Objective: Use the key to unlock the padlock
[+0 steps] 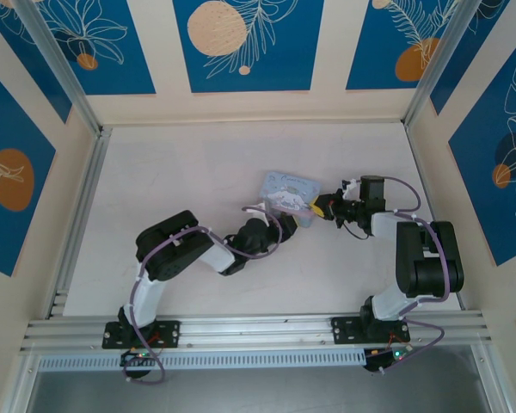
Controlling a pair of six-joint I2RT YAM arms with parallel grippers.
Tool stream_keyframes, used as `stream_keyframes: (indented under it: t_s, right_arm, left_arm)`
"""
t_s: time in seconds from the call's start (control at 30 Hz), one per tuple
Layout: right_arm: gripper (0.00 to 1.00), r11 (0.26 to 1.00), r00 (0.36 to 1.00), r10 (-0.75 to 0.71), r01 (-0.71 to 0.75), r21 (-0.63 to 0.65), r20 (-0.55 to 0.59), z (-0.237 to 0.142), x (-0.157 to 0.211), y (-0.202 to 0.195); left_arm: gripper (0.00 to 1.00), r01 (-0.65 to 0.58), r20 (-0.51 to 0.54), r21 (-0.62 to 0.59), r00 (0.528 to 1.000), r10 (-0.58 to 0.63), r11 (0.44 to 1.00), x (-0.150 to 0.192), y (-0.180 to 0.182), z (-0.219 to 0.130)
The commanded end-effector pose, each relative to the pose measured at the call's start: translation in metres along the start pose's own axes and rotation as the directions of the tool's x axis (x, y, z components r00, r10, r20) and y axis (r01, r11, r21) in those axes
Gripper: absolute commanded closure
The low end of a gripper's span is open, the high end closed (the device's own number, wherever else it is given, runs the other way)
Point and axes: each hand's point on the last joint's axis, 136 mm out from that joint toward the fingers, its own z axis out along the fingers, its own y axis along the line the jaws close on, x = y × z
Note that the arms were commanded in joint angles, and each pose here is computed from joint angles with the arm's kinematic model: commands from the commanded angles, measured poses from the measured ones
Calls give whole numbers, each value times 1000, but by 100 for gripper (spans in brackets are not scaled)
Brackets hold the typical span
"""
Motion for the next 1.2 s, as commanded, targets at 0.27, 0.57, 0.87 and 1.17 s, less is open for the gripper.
stream_keyframes:
  t_s: [0.27,0.57,0.87,1.17]
  right_arm:
    - [100,999,999,29,-29,37,-16,5,3,-13]
    - [100,999,999,33,-32,38,-15,6,3,-13]
    - [100,999,999,36,-35,40,-15,6,4,-14]
    - [100,999,1000,21,-21,29,-17,4,3,-6]
  left_arm:
    - [59,-105,-50,-220,994,96,970,16,40,2]
    - [67,-159,-88,-271,986,140,949,20,51,2]
    - [71,-222,-131,-312,973,190,924,22,56,1]
    - [83,-192,-111,-321,980,165,927,17,53,4]
